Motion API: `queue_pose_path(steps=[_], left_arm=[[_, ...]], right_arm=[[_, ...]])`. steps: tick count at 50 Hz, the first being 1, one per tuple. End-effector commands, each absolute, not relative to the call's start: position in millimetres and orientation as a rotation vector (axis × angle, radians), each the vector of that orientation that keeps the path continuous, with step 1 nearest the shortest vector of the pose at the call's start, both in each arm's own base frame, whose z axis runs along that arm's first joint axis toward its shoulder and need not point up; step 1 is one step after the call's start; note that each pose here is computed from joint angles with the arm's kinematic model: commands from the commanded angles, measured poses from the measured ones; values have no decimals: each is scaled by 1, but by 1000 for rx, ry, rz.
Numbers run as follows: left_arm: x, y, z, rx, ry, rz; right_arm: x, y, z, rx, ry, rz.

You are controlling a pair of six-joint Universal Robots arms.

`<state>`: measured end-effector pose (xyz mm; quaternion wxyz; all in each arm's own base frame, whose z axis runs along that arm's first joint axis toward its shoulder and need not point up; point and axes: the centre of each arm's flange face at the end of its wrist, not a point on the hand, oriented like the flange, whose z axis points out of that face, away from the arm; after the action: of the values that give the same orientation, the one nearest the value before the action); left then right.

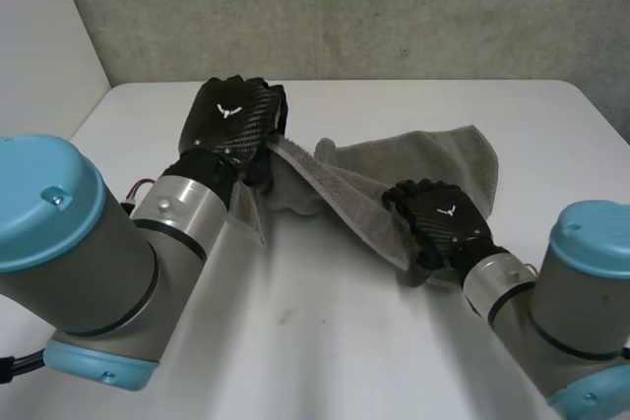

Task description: Fold the towel.

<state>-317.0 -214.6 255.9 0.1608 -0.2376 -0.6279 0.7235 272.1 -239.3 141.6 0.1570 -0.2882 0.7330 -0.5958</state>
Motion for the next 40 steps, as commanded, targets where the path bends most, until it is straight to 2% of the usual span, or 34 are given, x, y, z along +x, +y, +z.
queue_pose_path(steps=[1, 19, 31, 40], left_arm=[[-311, -223, 262, -552, -1798, 2027], [-298, -239, 261, -476, -1832, 2040], [-298, -236, 255, -490, -1850, 2019], [-298, -236, 256, -486, -1850, 2022]], right_arm=[[280, -246, 121, -806, 2116, -1751], [263, -264, 119, -642, 2203, -1941], [281, -244, 128, -589, 2106, -1872], [285, -251, 128, -556, 2065, -1910]])
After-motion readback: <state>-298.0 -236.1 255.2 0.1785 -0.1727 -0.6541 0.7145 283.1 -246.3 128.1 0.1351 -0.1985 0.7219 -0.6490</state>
